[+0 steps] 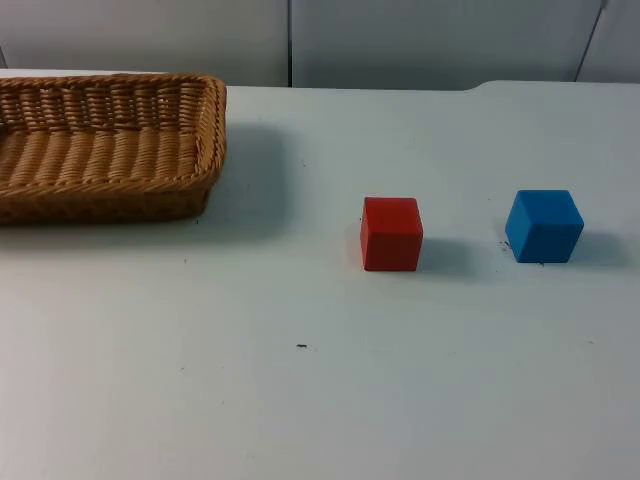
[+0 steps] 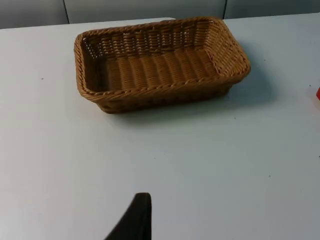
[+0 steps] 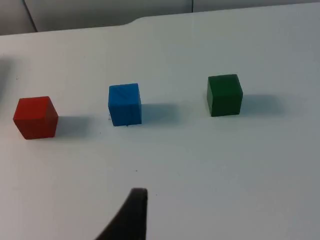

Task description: Pick up the basket with the left hand and place the blue cube into the basket with the right hand.

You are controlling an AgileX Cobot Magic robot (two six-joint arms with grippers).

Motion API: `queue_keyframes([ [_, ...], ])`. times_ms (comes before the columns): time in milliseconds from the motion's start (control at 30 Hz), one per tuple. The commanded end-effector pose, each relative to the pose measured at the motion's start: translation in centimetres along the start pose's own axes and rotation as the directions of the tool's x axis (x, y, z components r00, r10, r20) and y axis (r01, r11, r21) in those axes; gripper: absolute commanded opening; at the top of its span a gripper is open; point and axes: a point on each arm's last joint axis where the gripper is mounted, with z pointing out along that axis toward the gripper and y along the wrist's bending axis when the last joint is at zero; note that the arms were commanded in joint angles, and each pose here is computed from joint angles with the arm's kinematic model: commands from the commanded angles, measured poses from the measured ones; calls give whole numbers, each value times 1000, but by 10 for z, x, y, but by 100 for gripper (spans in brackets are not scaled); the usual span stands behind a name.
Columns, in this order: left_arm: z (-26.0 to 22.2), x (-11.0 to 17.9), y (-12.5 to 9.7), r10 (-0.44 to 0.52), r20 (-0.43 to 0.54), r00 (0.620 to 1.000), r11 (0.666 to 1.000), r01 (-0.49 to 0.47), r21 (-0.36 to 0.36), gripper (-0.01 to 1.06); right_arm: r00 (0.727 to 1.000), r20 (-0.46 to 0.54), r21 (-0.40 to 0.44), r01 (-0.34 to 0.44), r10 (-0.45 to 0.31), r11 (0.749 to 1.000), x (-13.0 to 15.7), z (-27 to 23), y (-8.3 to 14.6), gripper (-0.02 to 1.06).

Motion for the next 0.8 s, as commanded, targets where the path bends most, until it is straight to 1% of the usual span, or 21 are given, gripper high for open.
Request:
queue_keyframes([
  [0,0,0,-1,-16,14,1000,1000,15,20,96,1000,25,-8,5,-5,1000,-3,-3,1,105],
  [100,-3,-3,-4,-25,28,999,999,24,41,96,998,65,-4,9,-9,1000,-10,-12,0,105],
  [167,-5,-5,-4,-24,38,999,999,22,40,96,997,82,-4,9,-9,1000,-12,-14,0,105],
  [200,-9,-8,-4,-22,55,998,999,19,40,96,994,112,-5,9,-9,1000,-17,-20,0,105],
  [267,-14,-12,-5,-29,78,997,999,25,41,96,990,142,-5,9,-9,1000,-22,-27,0,105],
  [333,-17,-15,-5,-37,84,996,999,34,42,96,990,143,-5,9,-9,1000,-27,-29,1,105],
  [400,-22,-23,-6,-35,99,994,999,31,41,96,990,138,-5,11,-11,1000,-37,-31,1,105],
  [433,-24,-30,-6,-35,110,993,999,31,40,96,991,135,-5,11,-11,1000,-47,-31,1,105],
  [500,-25,-33,-5,-34,117,993,999,30,37,96,991,136,-5,11,-11,1000,-50,-31,1,105],
  [600,-32,-50,-5,-31,160,987,999,27,29,96,989,146,-5,13,-13,1000,-73,-29,2,105],
  [633,-33,-55,-5,-31,164,986,999,27,29,96,988,149,-3,27,-26,1000,-79,-27,2,105],
  [667,-33,-55,-5,-31,164,986,999,27,29,96,988,149,-3,27,-26,1000,-79,-27,2,105],
  [767,-31,-68,-4,-35,158,987,999,31,28,96,992,125,-3,27,-26,1000,-95,-16,2,105],
])
